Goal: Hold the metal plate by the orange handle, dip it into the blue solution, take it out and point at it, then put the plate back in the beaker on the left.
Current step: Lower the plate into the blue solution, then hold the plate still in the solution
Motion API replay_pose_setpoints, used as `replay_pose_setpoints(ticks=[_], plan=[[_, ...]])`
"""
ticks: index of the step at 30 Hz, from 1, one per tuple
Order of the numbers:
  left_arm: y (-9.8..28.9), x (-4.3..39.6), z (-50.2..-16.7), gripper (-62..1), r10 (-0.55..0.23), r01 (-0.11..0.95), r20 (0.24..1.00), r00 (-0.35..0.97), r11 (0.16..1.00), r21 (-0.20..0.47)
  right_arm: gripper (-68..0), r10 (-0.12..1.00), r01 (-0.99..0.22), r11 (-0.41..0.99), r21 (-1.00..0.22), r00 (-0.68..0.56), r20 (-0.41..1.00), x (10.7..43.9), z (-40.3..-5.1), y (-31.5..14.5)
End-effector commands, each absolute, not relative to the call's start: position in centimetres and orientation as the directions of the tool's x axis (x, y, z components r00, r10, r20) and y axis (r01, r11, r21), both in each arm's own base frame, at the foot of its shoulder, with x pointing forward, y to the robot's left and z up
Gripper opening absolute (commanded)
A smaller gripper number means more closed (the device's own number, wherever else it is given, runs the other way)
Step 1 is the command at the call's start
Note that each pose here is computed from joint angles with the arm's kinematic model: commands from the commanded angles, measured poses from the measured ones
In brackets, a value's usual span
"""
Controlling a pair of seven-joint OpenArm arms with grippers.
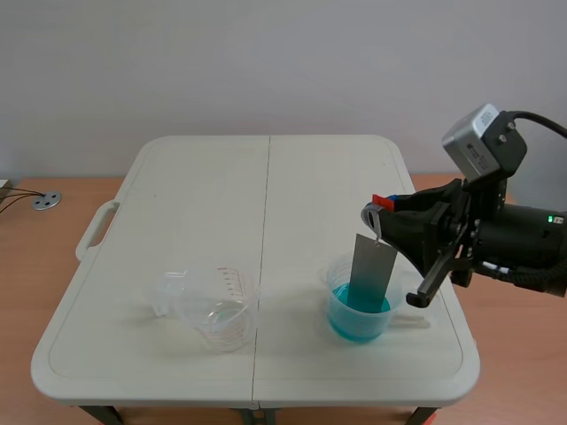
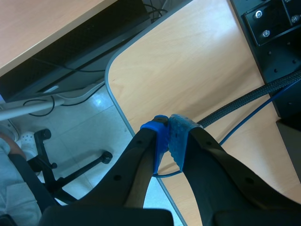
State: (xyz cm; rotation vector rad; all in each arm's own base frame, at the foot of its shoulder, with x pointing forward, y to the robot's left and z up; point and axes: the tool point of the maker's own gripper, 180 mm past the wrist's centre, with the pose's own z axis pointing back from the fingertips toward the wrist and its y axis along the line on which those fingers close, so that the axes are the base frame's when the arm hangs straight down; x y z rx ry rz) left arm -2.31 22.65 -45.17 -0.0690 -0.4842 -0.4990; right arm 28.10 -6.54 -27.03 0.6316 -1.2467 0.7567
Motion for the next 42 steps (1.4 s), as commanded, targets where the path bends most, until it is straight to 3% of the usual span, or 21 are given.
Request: replay_pose_setpoints(ticks=[1, 42], plan=[[22.66, -2.10, -44.87, -59.0, -0.447, 0.480, 0.472, 0.760, 0.876, 0.056, -66.3, 0.150, -0.803, 0.596, 0.000, 0.112, 0.982, 28.38, -25.95, -6.36], [22.56, -1.93, -44.79, -59.0, -0.444, 0.479, 0.482, 0.755, 0.876, 0.056, -66.2, 0.197, -0.808, 0.589, -0.028, 0.110, 0.974, 28.27, -26.61, -6.45]])
